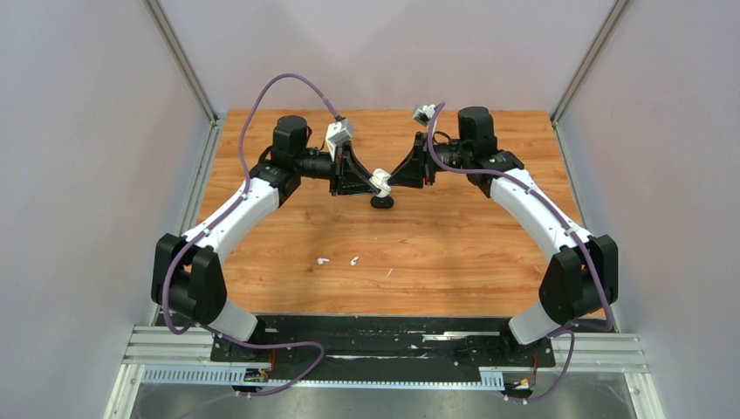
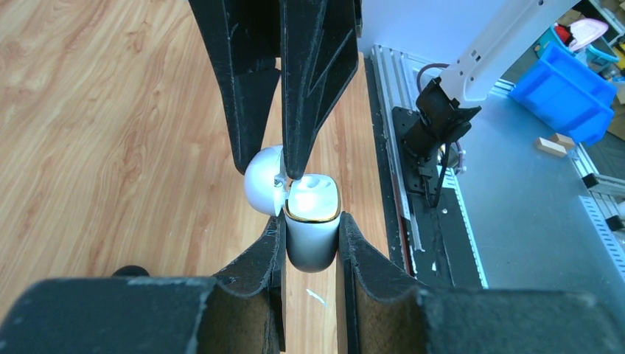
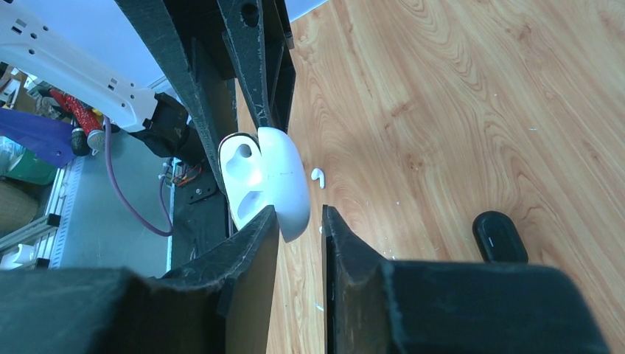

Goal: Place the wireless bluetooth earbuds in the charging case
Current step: Open the charging case.

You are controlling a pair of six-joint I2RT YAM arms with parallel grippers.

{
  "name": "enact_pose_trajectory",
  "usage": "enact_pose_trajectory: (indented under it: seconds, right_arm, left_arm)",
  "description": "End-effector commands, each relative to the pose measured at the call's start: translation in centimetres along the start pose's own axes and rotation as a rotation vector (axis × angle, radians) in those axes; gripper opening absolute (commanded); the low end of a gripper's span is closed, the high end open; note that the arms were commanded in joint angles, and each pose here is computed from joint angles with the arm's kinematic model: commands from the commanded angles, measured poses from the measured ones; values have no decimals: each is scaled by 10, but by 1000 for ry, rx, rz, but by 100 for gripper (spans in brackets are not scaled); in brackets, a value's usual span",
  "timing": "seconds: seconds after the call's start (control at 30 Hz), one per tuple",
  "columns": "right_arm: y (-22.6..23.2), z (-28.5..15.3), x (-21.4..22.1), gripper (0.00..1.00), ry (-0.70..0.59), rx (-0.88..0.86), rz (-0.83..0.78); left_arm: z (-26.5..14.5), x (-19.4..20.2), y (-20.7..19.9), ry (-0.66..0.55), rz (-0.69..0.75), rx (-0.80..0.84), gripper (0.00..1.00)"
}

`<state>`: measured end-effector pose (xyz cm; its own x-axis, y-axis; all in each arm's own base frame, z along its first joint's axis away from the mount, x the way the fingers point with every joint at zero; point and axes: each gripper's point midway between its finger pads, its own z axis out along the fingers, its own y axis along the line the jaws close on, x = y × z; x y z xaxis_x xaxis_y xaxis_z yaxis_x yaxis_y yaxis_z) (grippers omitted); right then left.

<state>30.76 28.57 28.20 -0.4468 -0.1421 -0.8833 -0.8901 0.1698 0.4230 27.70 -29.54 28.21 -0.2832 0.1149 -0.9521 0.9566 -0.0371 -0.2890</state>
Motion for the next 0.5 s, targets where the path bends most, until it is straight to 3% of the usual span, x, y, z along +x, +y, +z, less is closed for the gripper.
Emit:
enact_pose_trajectory:
  seconds: [0.0, 0.13, 0.23, 0.27, 0.3, 0.4, 0.47]
  right_arm:
    - [7, 5, -13, 26, -21, -34, -59]
    - [10, 7, -15, 15, -21, -48, -68]
    - [12, 8, -17, 0, -24, -58, -89]
    - [12, 8, -17, 0, -24, -55, -92]
    - [10, 8, -17, 0, -26, -47, -124]
    - [4, 6, -18, 0, -17, -2, -207]
    - [-1, 4, -15, 0, 5, 31, -280]
  left_arm:
    - [-1, -11, -4, -29, 33, 22, 0]
    - [0, -11, -3, -34, 26, 21, 0]
    - [1, -10, 2, -35, 18, 4, 0]
    - [1, -10, 5, -35, 9, -11, 3]
    - [1, -9, 11, -31, -10, -46, 7]
    - [-2, -1, 22, 10, -74, -127, 38]
    - [-7, -4, 32, 33, -75, -198, 50]
